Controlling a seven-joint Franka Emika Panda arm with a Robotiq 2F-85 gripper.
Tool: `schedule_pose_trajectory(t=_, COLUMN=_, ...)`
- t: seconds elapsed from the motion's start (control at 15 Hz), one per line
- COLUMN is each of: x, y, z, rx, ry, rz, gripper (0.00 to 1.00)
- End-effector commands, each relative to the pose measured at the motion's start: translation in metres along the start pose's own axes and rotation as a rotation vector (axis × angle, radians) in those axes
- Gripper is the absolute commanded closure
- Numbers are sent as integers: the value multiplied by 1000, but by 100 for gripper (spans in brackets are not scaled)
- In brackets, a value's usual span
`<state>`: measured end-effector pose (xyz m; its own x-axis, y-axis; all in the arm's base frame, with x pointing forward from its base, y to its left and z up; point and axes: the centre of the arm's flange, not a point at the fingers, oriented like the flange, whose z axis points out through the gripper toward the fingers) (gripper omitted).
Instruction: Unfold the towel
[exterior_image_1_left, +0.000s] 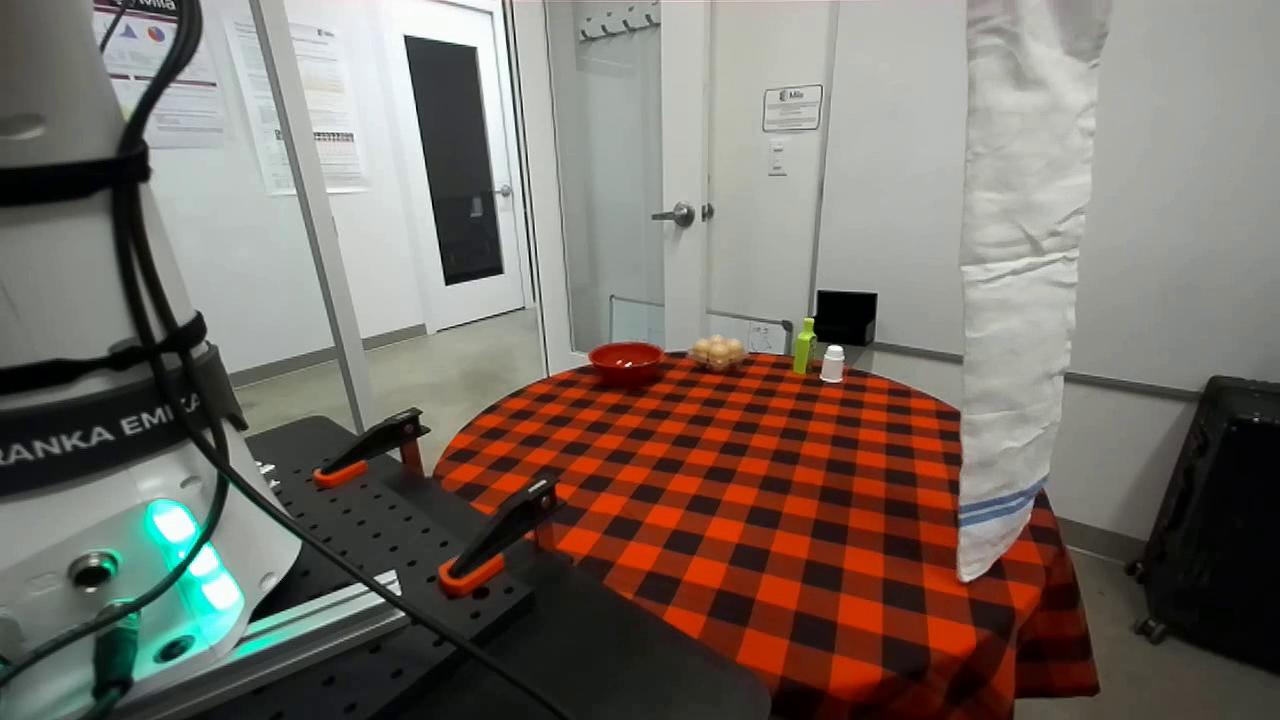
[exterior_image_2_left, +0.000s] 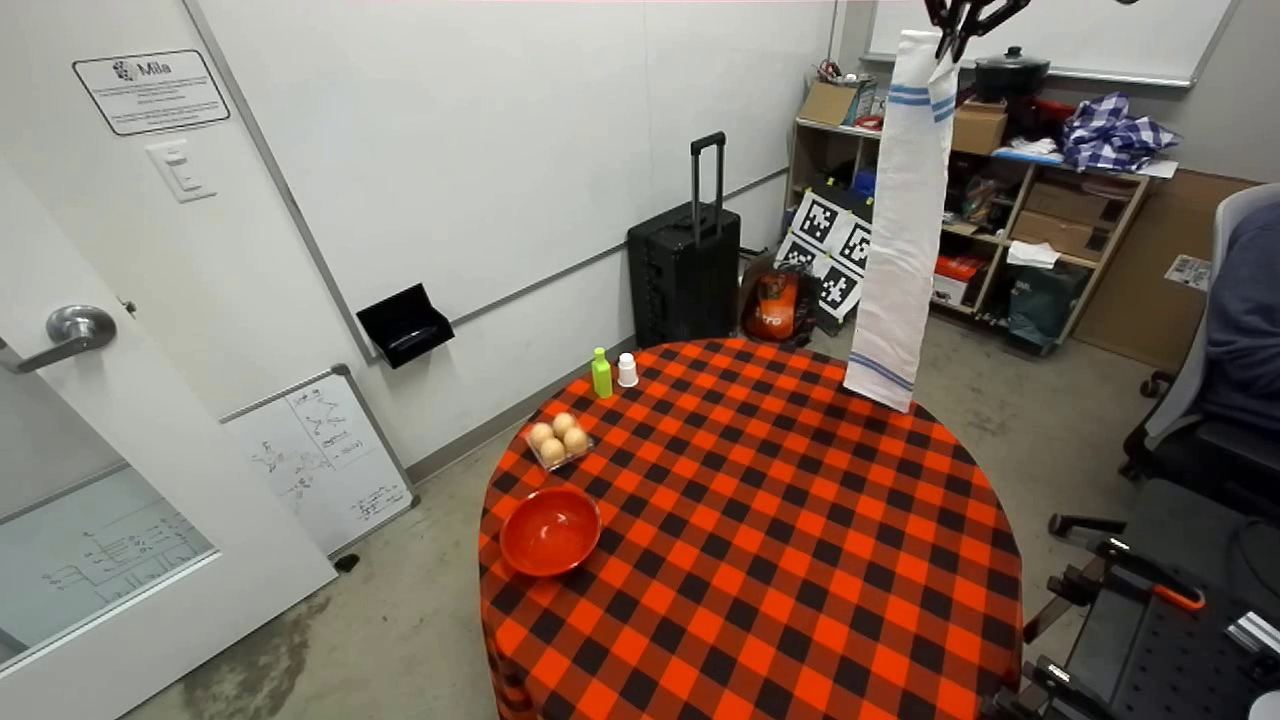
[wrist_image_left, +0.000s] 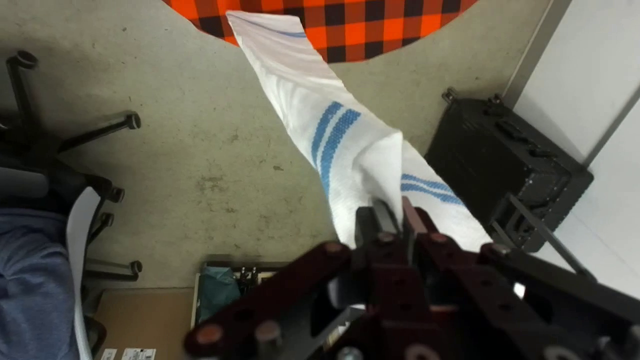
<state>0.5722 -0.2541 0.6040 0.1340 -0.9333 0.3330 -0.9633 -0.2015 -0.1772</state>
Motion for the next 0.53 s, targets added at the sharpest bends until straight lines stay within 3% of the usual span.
schedule_pose_trajectory(t=0.0, x=-81, y=-12, z=36, rx=-10, ry=-68, rz=-167, gripper=99)
schedule_pose_trajectory(t=0.27, x=-176, y=-36, z=83, rx=-68, ry=-163, rz=-377, gripper=99)
schedule_pose_trajectory(t=0.47, x=-223, y=-47, z=107, rx=-91, ry=-205, rz=-525, gripper=99)
